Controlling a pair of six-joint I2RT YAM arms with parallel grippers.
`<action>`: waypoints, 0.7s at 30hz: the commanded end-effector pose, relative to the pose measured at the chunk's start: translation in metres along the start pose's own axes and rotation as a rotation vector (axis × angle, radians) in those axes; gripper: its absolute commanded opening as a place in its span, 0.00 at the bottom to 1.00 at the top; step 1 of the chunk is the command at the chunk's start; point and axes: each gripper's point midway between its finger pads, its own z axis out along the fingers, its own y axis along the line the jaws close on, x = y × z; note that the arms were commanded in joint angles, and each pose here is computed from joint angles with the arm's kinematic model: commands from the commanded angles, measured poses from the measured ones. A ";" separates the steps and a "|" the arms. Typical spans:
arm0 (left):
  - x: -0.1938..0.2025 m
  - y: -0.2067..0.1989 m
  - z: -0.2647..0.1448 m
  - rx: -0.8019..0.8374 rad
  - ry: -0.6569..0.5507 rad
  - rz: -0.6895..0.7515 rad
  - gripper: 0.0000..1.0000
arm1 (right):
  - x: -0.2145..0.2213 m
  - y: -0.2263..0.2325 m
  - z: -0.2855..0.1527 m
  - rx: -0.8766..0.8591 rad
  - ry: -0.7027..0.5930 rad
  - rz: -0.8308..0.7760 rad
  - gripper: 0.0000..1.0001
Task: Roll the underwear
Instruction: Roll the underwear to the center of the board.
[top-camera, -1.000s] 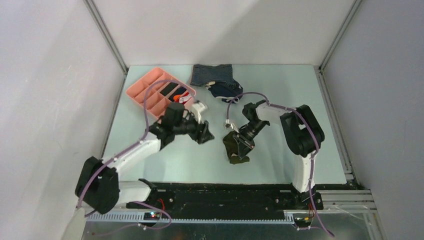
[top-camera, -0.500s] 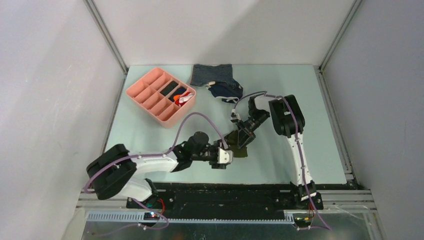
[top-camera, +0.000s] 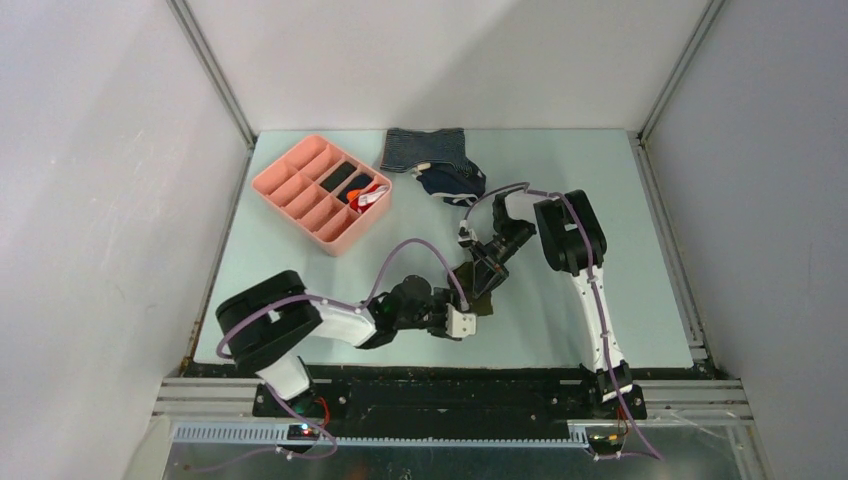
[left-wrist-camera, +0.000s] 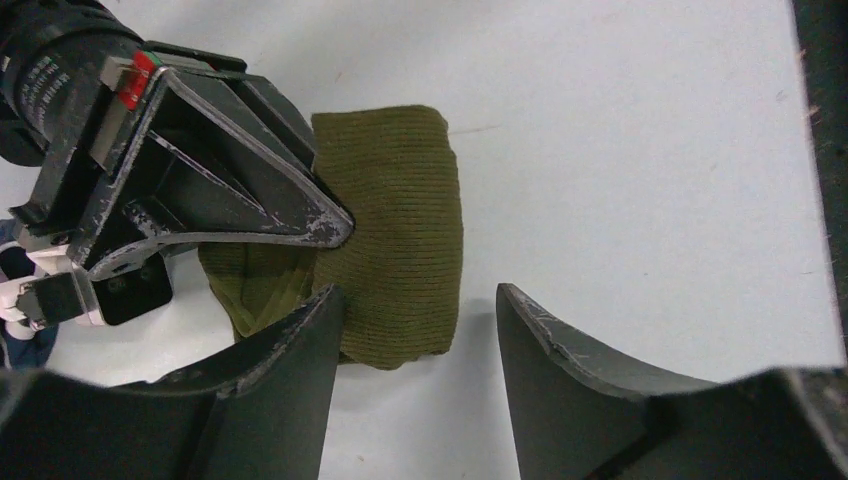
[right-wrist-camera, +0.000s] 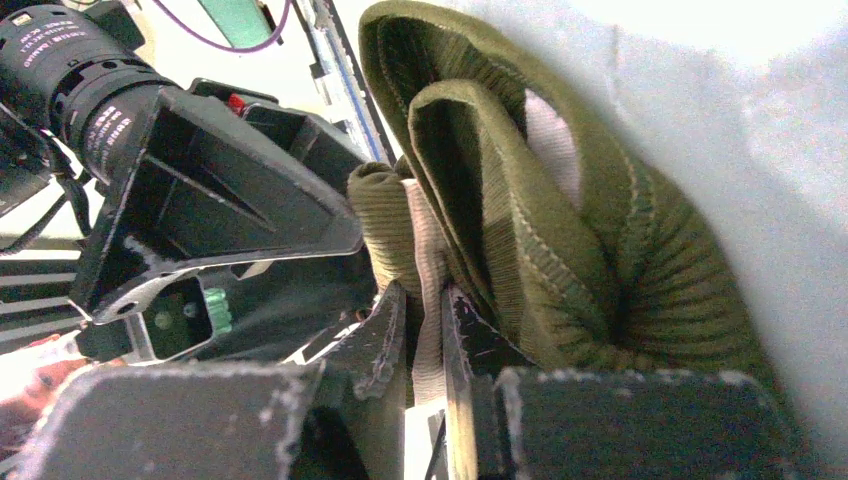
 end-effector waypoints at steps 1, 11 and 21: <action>0.012 0.007 0.012 -0.036 0.045 0.031 0.59 | 0.000 -0.019 0.009 0.044 0.038 0.017 0.00; 0.054 -0.039 0.025 0.198 0.229 -0.093 0.15 | -0.003 -0.021 0.007 0.066 0.006 0.014 0.17; 0.053 -0.082 0.006 0.461 0.250 -0.238 0.00 | -0.043 0.057 -0.098 0.357 -0.215 -0.495 1.00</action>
